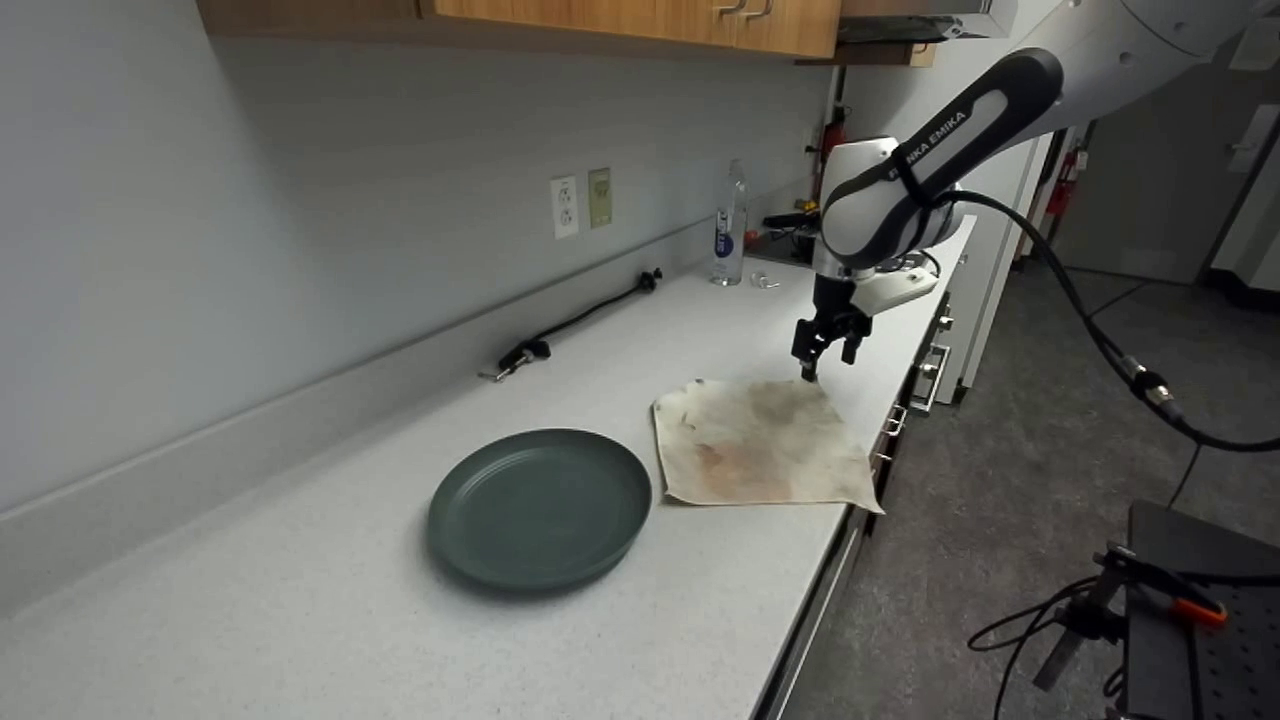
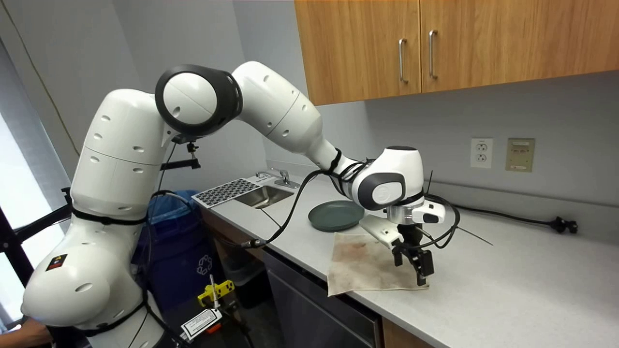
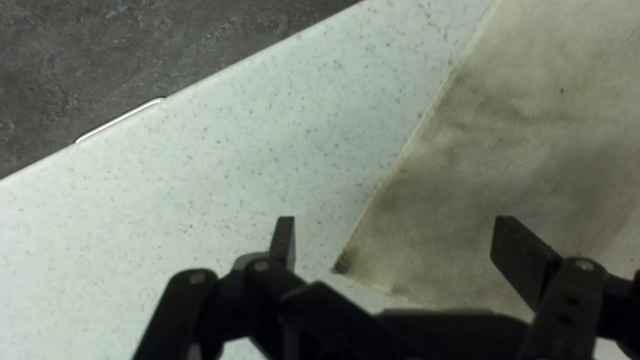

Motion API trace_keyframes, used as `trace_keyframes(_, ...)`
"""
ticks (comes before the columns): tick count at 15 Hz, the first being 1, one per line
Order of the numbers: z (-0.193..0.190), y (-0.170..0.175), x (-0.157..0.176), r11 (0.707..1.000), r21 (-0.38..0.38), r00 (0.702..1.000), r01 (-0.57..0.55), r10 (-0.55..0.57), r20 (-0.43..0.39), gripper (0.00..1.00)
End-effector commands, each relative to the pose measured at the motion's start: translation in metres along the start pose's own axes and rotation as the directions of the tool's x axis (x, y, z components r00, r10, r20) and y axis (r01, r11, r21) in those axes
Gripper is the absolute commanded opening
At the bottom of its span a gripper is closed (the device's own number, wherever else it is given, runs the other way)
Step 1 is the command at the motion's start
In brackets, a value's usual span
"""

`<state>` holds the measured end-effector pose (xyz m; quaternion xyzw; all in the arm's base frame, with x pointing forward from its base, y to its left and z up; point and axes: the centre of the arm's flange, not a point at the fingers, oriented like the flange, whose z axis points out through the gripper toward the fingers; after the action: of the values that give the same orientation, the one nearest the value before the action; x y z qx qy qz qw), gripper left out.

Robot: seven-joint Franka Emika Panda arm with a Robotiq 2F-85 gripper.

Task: Fold the towel into a triangle twice

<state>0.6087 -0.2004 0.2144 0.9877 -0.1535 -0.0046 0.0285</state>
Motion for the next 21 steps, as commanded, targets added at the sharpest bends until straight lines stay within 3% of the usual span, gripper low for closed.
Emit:
trace_keyframes(1,0.015,0.004,0.025,0.999,-0.041,1.0,0.028,-0.028,-0.012,1.0)
trace_keyframes(8,0.038,0.006,0.04,0.993,-0.104,0.998,0.051,-0.053,-0.018,1.0)
trace_keyframes(18,0.05,-0.002,0.046,0.996,-0.079,0.999,0.037,-0.038,-0.013,1.0)
trace_keyframes(20,0.051,-0.003,0.046,0.996,-0.079,0.999,0.033,-0.035,-0.012,0.74)
trace_keyframes(21,0.051,-0.004,0.046,0.997,-0.077,0.999,0.03,-0.031,-0.013,0.68)
